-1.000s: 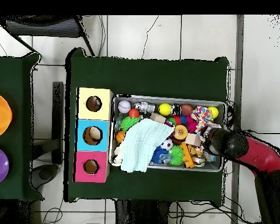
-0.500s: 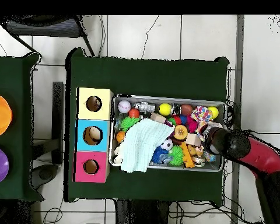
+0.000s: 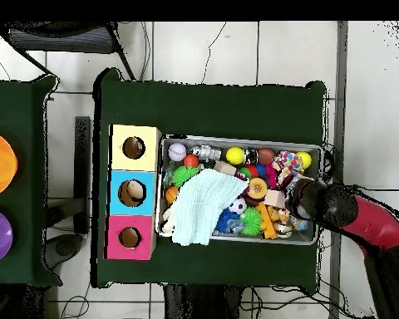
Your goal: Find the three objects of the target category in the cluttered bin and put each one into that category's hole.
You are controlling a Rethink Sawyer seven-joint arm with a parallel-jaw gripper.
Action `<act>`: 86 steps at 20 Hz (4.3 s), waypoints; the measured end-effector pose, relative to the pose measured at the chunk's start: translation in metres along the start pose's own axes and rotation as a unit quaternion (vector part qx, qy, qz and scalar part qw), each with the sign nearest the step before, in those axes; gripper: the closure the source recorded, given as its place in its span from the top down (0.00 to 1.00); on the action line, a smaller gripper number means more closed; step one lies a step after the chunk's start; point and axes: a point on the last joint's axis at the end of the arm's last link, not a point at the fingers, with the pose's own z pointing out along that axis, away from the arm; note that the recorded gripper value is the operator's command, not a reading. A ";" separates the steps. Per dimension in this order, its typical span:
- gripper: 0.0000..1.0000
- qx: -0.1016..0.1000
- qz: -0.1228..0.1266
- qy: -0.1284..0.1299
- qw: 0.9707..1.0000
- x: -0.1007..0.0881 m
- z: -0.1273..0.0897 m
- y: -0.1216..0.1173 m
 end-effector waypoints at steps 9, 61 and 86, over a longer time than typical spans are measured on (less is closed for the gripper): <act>0.00 0.008 -0.036 -0.020 0.999 0.010 -0.049 0.030; 0.00 -0.063 -0.132 -0.095 0.985 0.247 -0.229 0.422; 0.00 -0.112 -0.026 -0.149 0.982 0.172 -0.192 0.451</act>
